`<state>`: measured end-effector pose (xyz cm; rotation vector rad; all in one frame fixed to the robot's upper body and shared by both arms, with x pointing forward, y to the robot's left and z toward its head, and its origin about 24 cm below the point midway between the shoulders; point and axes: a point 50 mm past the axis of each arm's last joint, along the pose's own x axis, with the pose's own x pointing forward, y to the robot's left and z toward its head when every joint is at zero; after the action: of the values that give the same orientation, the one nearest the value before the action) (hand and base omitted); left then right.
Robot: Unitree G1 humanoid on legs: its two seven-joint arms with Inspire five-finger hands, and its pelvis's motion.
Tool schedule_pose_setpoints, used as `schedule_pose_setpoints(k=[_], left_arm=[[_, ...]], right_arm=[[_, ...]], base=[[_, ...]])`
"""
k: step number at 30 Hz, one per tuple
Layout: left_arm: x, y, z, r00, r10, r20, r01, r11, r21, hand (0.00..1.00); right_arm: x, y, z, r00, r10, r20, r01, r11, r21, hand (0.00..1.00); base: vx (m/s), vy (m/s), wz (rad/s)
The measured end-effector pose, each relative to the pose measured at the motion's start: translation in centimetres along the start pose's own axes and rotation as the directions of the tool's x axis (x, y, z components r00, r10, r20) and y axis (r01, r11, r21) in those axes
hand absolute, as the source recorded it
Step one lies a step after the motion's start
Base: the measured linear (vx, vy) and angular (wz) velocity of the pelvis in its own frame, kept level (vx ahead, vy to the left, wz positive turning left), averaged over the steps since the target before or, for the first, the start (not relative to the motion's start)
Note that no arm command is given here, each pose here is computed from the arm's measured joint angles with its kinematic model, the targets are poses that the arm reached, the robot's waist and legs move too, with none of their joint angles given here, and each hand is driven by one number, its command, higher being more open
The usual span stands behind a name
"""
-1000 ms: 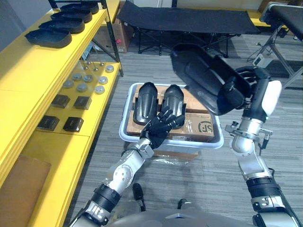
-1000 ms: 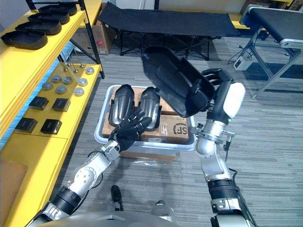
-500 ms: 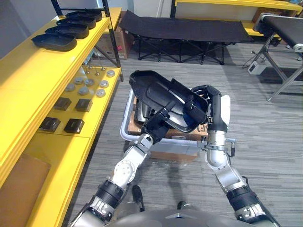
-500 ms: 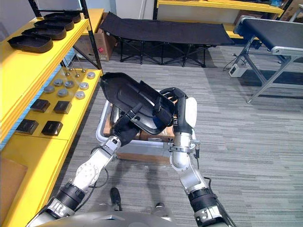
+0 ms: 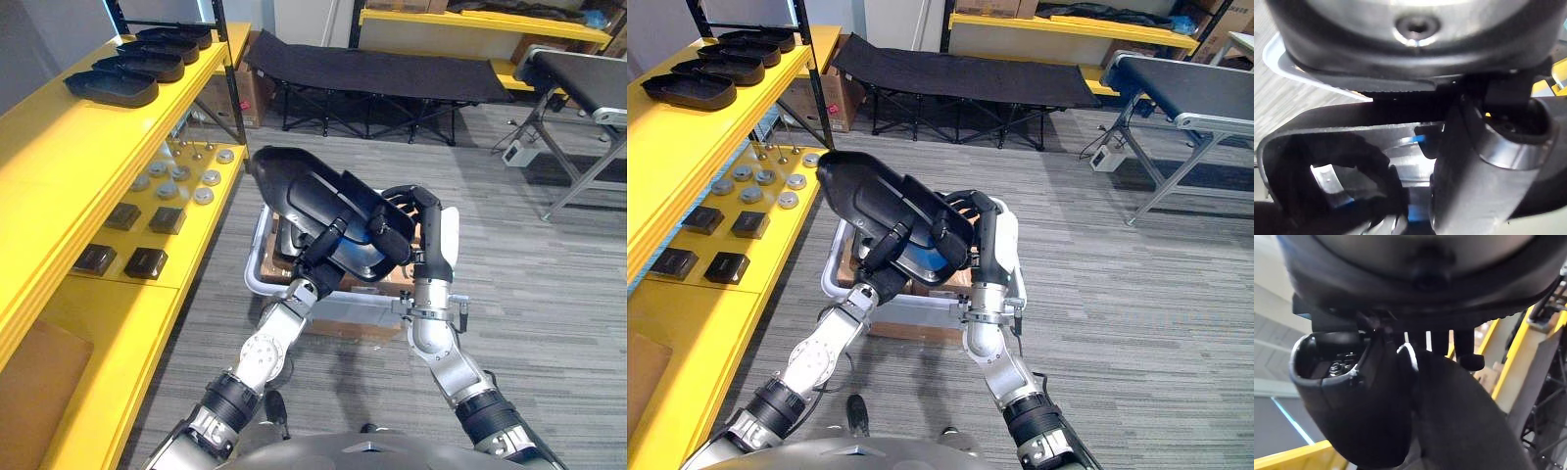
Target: Walk over and take three plastic housings, then place them on the shelf
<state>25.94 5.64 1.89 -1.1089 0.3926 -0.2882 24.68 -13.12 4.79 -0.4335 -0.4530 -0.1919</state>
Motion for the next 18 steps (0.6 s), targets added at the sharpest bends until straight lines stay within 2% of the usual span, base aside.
schedule_pose_setpoints(k=[10, 11, 16, 18], left_arm=[[-0.1, 0.4, 0.2, 0.996, 0.022, 0.087, -0.024, 0.999, 0.023, 0.00], [-0.1, 0.4, 0.3, 0.994, 0.026, 0.102, -0.030, 0.999, 0.042, 0.00], [-0.2, 0.2, 0.6, 0.989, 0.035, 0.145, -0.053, 0.992, 0.118, 0.00], [-0.2, -0.4, 1.1, 0.978, 0.040, 0.205, -0.083, 0.976, 0.203, 0.00]], right_arm=[[-0.6, 1.1, 0.7, 1.000, -0.002, 0.001, 0.002, 0.999, 0.049, 0.00], [-0.6, 1.1, 0.7, 1.000, 0.000, -0.001, 0.000, 0.999, 0.051, 1.00], [-1.4, 1.3, 0.5, 1.000, 0.011, -0.021, -0.010, 0.998, 0.058, 1.00], [-2.6, 1.5, 0.1, 0.997, 0.049, -0.057, -0.045, 0.997, 0.058, 1.00]], base=[[0.00, 0.000, 0.00], [0.00, 0.000, 0.00], [0.00, 0.000, 0.00], [0.00, 0.000, 0.00]])
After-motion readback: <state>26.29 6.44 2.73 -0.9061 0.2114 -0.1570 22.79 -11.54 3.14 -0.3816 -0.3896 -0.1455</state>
